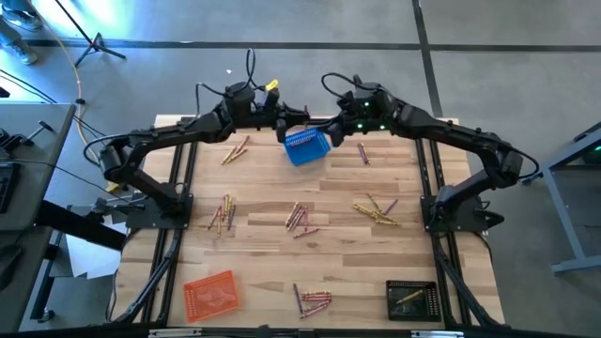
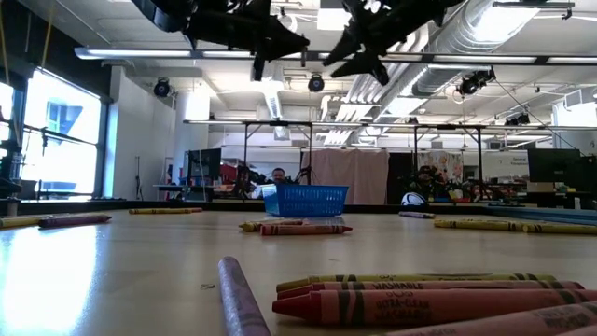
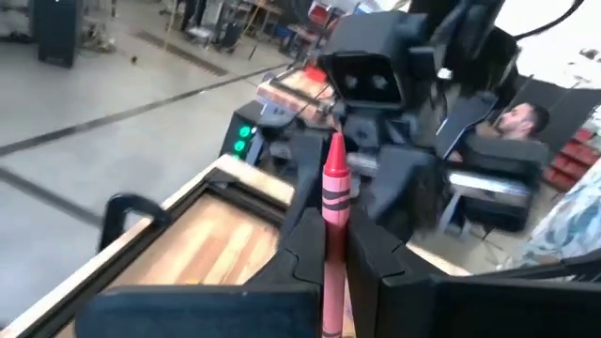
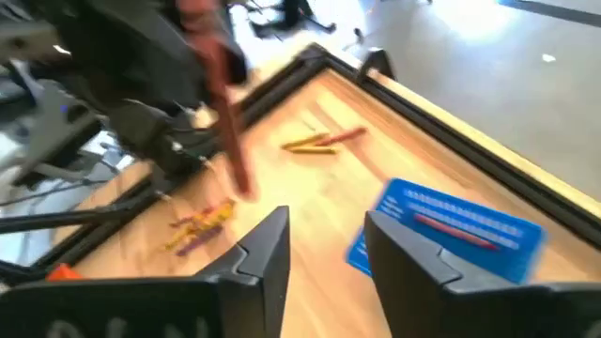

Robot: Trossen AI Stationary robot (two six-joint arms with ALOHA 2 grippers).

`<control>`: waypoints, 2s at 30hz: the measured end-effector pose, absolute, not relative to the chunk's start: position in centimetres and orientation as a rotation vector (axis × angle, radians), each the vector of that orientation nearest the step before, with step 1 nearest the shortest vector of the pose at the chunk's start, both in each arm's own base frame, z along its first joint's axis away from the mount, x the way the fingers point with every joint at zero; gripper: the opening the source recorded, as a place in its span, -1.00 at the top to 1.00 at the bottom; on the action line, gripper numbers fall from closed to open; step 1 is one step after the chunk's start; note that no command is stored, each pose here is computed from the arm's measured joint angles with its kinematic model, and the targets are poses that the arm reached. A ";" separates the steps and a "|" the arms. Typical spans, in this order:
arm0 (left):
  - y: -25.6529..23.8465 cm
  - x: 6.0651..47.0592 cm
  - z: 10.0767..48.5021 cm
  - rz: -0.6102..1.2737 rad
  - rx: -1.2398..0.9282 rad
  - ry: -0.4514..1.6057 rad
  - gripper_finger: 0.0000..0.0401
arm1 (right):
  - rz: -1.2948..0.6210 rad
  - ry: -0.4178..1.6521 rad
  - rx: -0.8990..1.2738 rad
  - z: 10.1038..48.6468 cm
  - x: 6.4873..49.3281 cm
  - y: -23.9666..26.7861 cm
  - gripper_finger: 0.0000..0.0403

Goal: Sort crayons
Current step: Put the red crayon into the blue bin, then put the yellow crayon into the black bin

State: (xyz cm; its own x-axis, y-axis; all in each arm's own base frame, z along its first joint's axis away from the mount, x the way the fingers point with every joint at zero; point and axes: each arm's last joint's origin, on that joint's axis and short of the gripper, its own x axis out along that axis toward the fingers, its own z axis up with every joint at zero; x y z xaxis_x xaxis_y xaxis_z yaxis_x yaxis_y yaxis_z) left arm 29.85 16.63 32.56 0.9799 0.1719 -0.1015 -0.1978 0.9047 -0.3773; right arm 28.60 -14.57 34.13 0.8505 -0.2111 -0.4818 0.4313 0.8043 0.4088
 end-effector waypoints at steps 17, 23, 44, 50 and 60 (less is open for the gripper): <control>4.5 21.5 29.0 0.329 -0.643 1.190 1.00 | -0.405 0.881 0.554 33.1 22.5 -12.9 0.32; 3.9 23.9 30.2 0.406 -0.446 0.919 1.00 | -0.456 0.877 0.511 33.1 22.5 -13.1 0.32; 15.8 34.2 22.5 0.661 -0.328 0.483 0.90 | -0.656 0.913 0.483 32.9 22.0 -13.5 0.32; 17.3 33.9 21.9 0.579 -0.408 0.475 0.69 | -0.786 0.938 0.522 32.6 21.5 -13.5 0.32; 18.7 33.8 23.6 0.543 -0.326 0.330 0.41 | -0.972 1.071 0.630 28.7 23.5 -15.6 0.32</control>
State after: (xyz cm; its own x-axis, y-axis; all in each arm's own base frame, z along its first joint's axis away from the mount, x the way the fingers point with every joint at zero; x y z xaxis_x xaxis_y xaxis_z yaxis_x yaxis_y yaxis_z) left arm 33.79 18.69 23.64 0.8066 0.4464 -0.3875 -0.5494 0.8080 -0.2127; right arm 23.49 -15.58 28.66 0.1536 -0.3432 -0.9266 0.8889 0.4575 -0.0221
